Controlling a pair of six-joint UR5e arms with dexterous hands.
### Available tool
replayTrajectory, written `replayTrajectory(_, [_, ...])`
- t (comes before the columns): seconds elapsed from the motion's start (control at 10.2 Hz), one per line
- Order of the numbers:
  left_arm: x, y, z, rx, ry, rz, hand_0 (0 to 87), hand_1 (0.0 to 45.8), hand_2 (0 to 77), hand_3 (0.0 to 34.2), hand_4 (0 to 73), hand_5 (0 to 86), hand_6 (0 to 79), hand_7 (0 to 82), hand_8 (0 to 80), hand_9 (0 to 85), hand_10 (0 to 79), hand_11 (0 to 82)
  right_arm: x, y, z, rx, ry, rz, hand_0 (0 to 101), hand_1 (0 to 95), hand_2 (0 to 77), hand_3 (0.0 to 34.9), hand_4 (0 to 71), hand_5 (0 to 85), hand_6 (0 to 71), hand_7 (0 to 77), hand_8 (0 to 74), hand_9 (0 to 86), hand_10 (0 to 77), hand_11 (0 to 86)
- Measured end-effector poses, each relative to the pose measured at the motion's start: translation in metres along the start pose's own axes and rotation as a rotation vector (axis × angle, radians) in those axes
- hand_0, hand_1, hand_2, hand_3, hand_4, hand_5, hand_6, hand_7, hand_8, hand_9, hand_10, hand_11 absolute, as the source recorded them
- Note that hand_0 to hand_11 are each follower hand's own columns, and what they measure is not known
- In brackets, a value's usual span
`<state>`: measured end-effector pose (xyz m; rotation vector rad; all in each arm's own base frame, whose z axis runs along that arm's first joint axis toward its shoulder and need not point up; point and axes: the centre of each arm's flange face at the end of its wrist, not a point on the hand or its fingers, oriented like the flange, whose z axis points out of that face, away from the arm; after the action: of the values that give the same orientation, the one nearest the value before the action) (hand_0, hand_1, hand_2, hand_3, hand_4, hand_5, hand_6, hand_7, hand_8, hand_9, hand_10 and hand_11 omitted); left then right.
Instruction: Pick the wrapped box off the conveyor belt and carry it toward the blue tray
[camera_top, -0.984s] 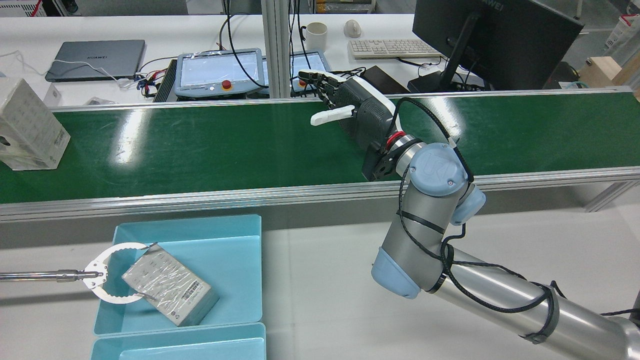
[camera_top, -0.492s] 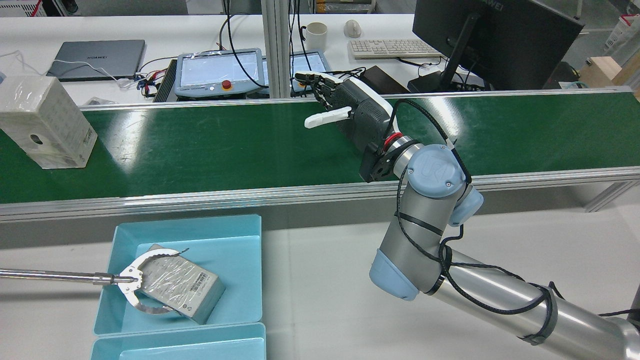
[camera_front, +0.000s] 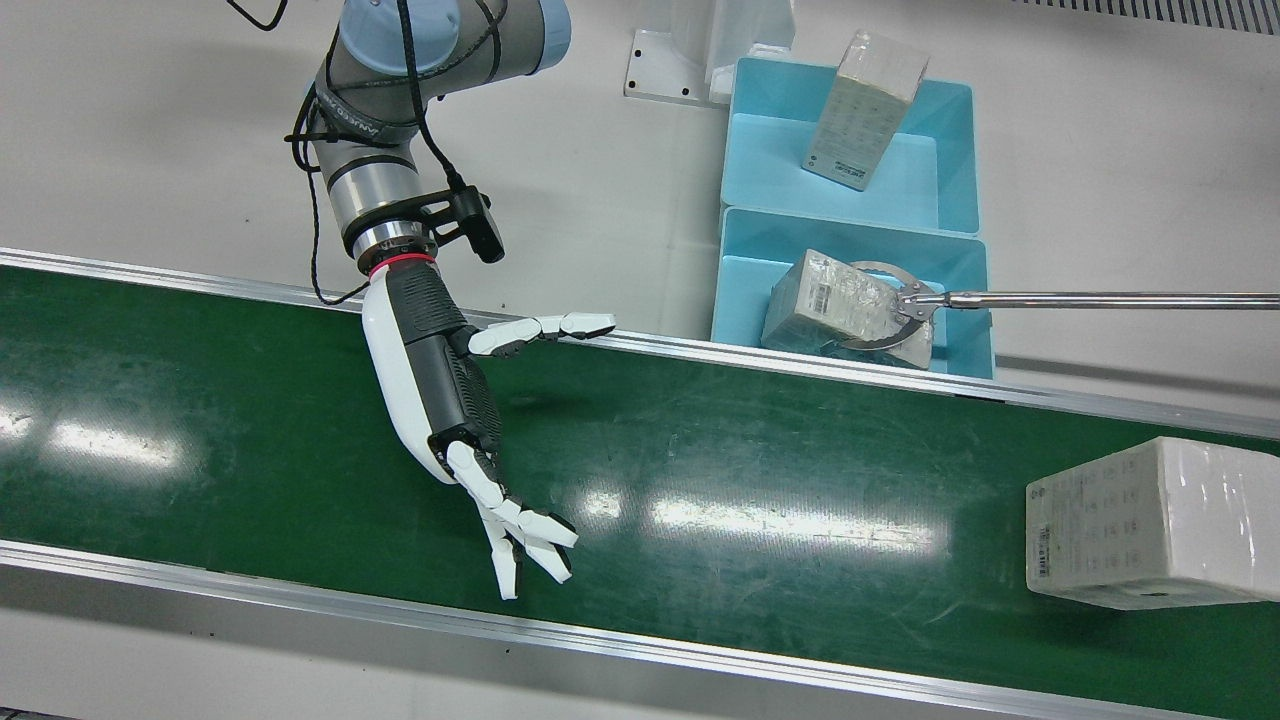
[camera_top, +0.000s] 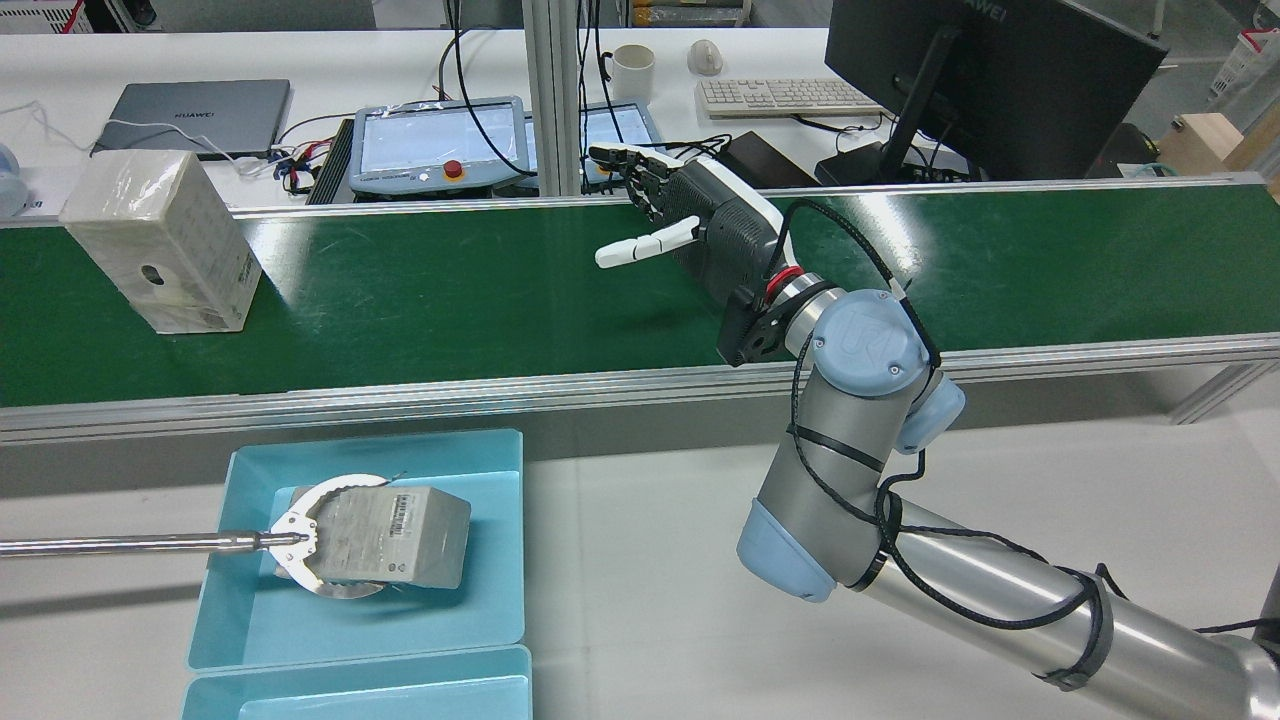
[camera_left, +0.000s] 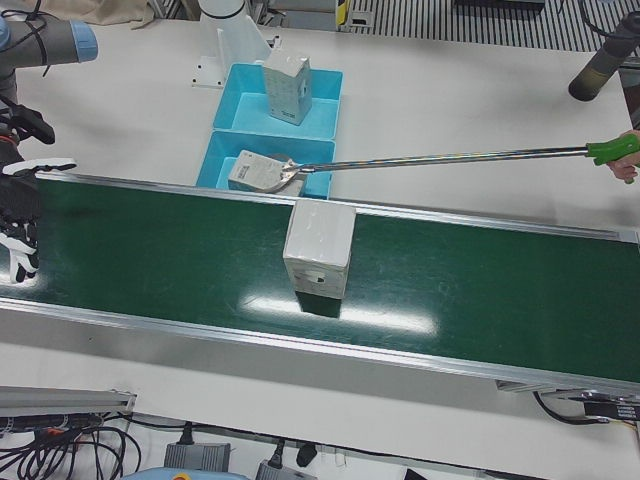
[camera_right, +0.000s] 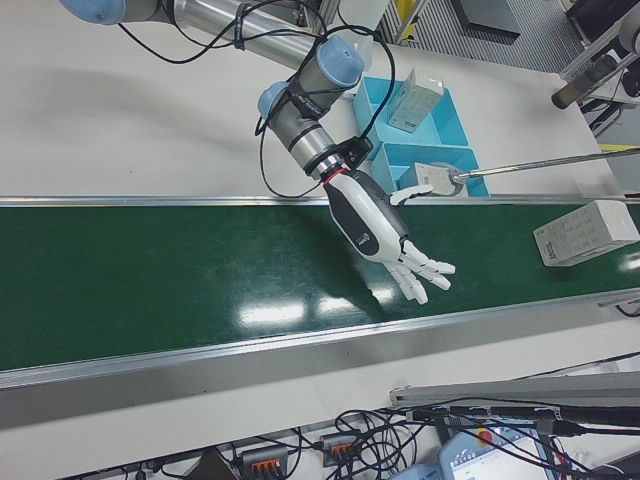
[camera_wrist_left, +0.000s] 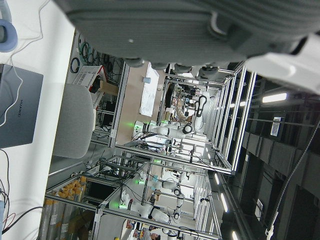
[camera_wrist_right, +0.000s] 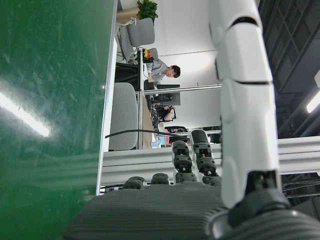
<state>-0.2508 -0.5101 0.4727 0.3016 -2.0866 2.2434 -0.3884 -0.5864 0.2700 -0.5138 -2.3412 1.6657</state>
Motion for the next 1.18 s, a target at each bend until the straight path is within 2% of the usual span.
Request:
replayTrajectory(0.49, [0.0, 0.0, 0.0, 0.0, 0.0, 0.0, 0.0, 0.0, 1.1, 0.0, 0.0, 1.1, 0.5, 0.5, 0.5, 0.5, 0.5, 0.5, 0.004, -0.013, 0.003, 0.015, -0.003, -0.003, 50, 16.9, 10.9, 0.1, 10.9, 16.9, 4.9, 4.4, 0.0, 1.6, 0.0, 1.6])
replayTrajectory(0.59, [0.0, 0.0, 0.0, 0.0, 0.0, 0.0, 0.0, 0.0, 0.5, 0.0, 0.0, 1.1, 0.5, 0.5, 0.5, 0.5, 0.0, 0.5, 0.005, -0.016, 0.005, 0.012, -0.004, -0.001, 49, 15.8, 8.2, 0.0, 12.0, 16.9, 4.9, 4.4, 0.0, 1.6, 0.0, 1.6])
replayTrajectory(1.18, [0.0, 0.0, 0.0, 0.0, 0.0, 0.0, 0.0, 0.0, 1.1, 0.0, 0.0, 1.1, 0.5, 0.5, 0.5, 0.5, 0.5, 0.5, 0.005, -0.02, 0.007, 0.009, -0.005, 0.003, 49, 15.8, 8.2, 0.0, 13.6, 18.0, 5.4, 6.0, 0.0, 2.2, 0.0, 1.6])
